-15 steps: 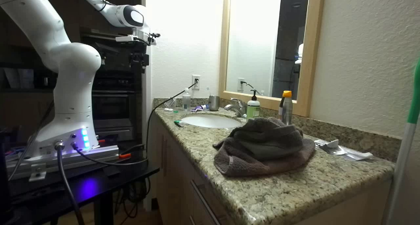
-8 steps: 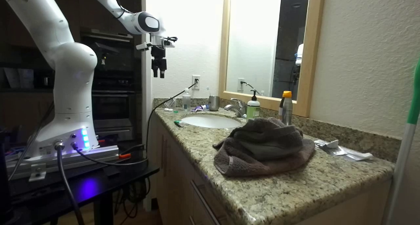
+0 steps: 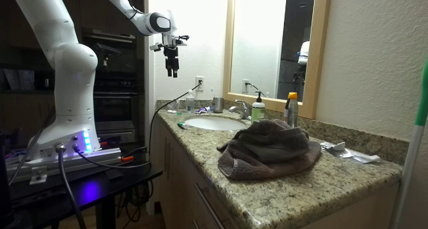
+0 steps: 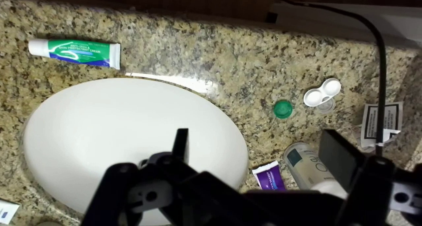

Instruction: Open the tap

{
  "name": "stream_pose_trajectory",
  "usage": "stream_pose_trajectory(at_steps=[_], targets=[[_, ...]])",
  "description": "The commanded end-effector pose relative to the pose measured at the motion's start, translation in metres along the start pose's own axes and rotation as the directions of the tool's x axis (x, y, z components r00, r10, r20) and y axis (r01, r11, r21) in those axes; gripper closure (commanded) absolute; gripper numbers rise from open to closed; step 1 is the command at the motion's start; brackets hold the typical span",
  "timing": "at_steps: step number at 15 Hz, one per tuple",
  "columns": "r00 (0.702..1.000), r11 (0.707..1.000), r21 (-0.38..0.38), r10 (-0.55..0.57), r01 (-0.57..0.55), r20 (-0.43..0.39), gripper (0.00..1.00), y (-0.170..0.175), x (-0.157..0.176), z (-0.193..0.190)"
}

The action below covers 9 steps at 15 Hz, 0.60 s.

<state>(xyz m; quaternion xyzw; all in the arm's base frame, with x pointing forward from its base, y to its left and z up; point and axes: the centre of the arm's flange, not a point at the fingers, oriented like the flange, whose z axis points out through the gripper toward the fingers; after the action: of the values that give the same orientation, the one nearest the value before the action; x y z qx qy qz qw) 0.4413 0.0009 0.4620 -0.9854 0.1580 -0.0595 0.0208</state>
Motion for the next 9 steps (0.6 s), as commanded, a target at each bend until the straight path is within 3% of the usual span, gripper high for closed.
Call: stream_pose_trajectory(at_steps=[1,4,6,7,8,9], targets=[[0.993,0.997,0.036,-0.078,0.075,0.083,0.0,0.028,0.033,0.018],[0.993,0.999,-0.023,-0.032,0.035,0.114,0.0,0.081,0.076,0.03],[0.997,0.987,-0.149,0.067,-0.062,0.032,0.0,0.111,0.104,0.043],[0.994,0.978,-0.175,0.111,-0.111,-0.014,0.0,0.119,0.117,0.046],[0.998,0.992,-0.118,0.056,-0.053,0.023,0.0,0.115,0.08,0.036],[0.997,0.989,-0.129,0.071,-0.068,0.019,0.0,0.121,0.088,0.042]])
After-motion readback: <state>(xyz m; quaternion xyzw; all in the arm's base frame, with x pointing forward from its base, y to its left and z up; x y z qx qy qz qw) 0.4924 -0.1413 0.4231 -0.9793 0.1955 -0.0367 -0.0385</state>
